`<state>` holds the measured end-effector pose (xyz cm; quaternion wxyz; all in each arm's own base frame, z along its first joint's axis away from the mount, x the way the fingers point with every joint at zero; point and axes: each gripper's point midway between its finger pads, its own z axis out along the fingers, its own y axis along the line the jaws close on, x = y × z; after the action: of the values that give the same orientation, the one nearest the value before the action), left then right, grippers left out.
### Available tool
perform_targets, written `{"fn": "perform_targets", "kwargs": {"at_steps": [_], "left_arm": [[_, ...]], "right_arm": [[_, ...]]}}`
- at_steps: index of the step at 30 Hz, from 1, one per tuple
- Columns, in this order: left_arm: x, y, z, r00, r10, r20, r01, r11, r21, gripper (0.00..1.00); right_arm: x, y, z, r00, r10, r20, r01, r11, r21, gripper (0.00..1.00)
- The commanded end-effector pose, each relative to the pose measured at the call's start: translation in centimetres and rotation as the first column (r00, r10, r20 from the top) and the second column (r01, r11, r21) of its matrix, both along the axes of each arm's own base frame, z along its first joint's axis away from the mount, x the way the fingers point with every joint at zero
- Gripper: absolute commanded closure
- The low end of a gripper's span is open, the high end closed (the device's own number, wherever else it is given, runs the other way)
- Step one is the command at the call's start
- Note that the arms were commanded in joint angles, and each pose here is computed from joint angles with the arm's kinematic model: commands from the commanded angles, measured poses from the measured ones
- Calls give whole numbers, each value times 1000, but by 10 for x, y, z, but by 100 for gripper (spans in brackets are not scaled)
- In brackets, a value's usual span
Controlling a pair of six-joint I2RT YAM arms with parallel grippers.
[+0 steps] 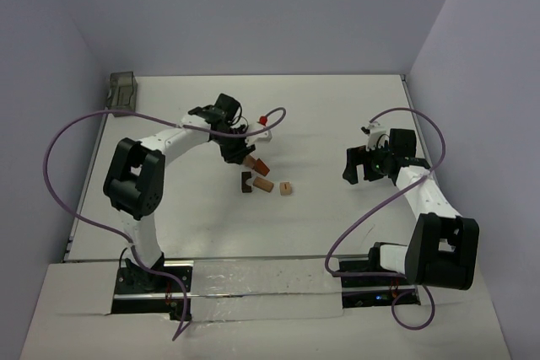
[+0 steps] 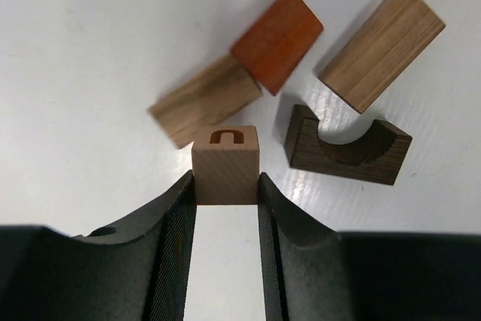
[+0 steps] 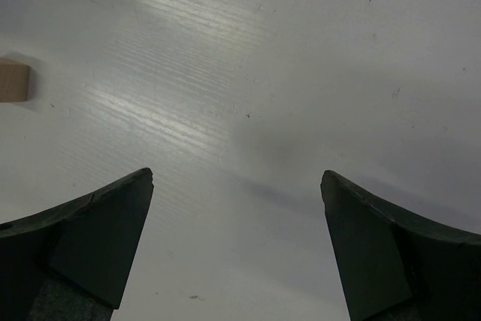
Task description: Build the wood block tower
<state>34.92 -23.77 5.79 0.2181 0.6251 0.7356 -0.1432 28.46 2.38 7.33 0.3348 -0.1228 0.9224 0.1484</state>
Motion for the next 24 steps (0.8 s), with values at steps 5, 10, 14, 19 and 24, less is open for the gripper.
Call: {"fn": "perform_targets", "kwargs": {"at_steps": [5, 10, 14, 19, 24], "left_arm": [[75, -34, 54, 981, 105, 162, -80, 985, -153, 100], [99, -46, 41, 981, 137, 139, -114, 980, -163, 100], [102, -49, 17, 986, 135, 93, -121, 983, -140, 100], [84, -39, -3, 992, 117, 40, -113, 990, -82, 100], [38, -23, -14, 999, 35, -41, -36, 999, -16, 100]], "right_arm": [[15, 0, 17, 999, -2, 44, 2, 1000, 4, 0], [16, -1, 17, 999, -8, 46, 8, 1000, 3, 0], [16, -1, 18, 999, -12, 48, 12, 1000, 2, 0], [17, -1, 19, 999, -11, 49, 11, 1000, 5, 0], [17, 1, 19, 999, -3, 45, 3, 1000, 15, 0]]}}
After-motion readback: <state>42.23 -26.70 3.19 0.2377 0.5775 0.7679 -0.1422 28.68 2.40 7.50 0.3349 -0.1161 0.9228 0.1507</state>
